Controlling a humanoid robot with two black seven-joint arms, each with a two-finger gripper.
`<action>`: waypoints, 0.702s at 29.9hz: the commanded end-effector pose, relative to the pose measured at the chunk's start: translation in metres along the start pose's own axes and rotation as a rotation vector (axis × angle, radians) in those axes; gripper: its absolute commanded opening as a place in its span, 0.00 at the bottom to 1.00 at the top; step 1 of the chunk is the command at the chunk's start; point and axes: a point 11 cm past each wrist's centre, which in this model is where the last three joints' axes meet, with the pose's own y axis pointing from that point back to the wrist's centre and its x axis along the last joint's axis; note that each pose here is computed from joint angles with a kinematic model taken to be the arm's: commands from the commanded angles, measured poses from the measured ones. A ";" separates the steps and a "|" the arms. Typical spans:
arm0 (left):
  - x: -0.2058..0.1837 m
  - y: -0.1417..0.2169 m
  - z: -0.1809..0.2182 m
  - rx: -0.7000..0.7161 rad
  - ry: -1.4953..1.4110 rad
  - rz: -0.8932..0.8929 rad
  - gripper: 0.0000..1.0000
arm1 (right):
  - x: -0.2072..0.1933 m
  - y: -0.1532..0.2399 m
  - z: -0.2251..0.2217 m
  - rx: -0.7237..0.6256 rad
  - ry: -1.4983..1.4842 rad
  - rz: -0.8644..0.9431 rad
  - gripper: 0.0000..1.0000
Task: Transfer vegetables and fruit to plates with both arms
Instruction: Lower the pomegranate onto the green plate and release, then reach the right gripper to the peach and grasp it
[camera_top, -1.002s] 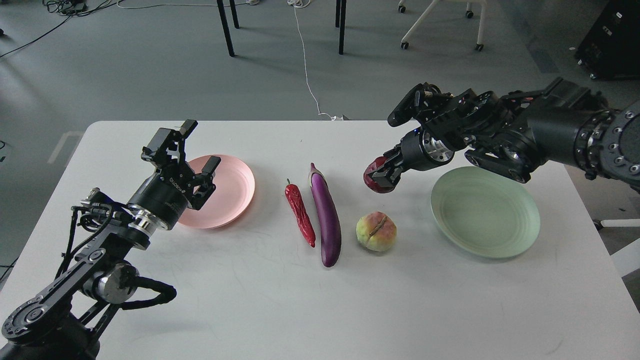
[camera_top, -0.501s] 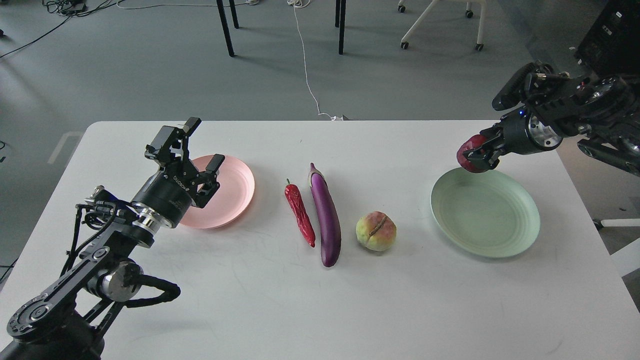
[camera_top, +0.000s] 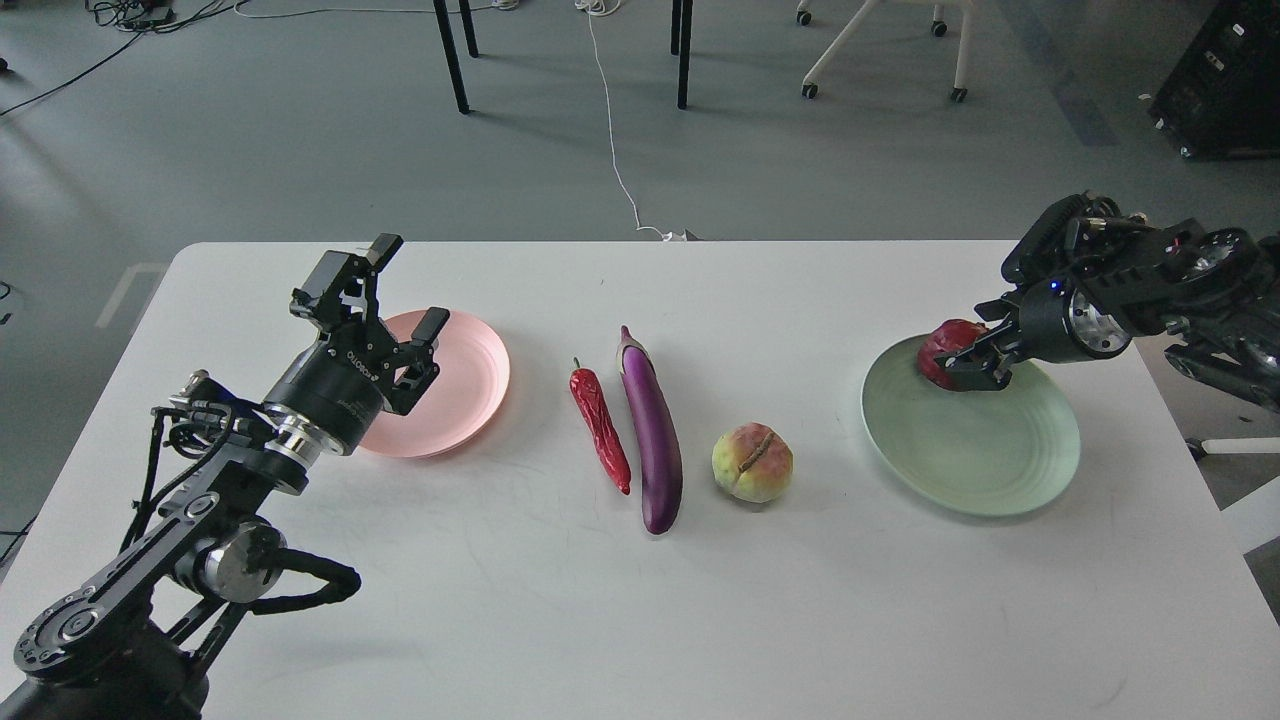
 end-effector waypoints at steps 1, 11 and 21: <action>0.000 0.000 0.000 0.003 0.000 0.000 0.98 | 0.015 0.004 -0.001 0.007 0.011 0.033 0.96; 0.000 0.001 -0.001 0.006 -0.001 -0.002 0.98 | 0.106 0.015 -0.106 0.297 -0.025 0.144 0.96; 0.003 0.003 0.002 0.007 -0.014 -0.002 0.98 | 0.102 -0.018 -0.170 0.418 0.063 0.046 0.95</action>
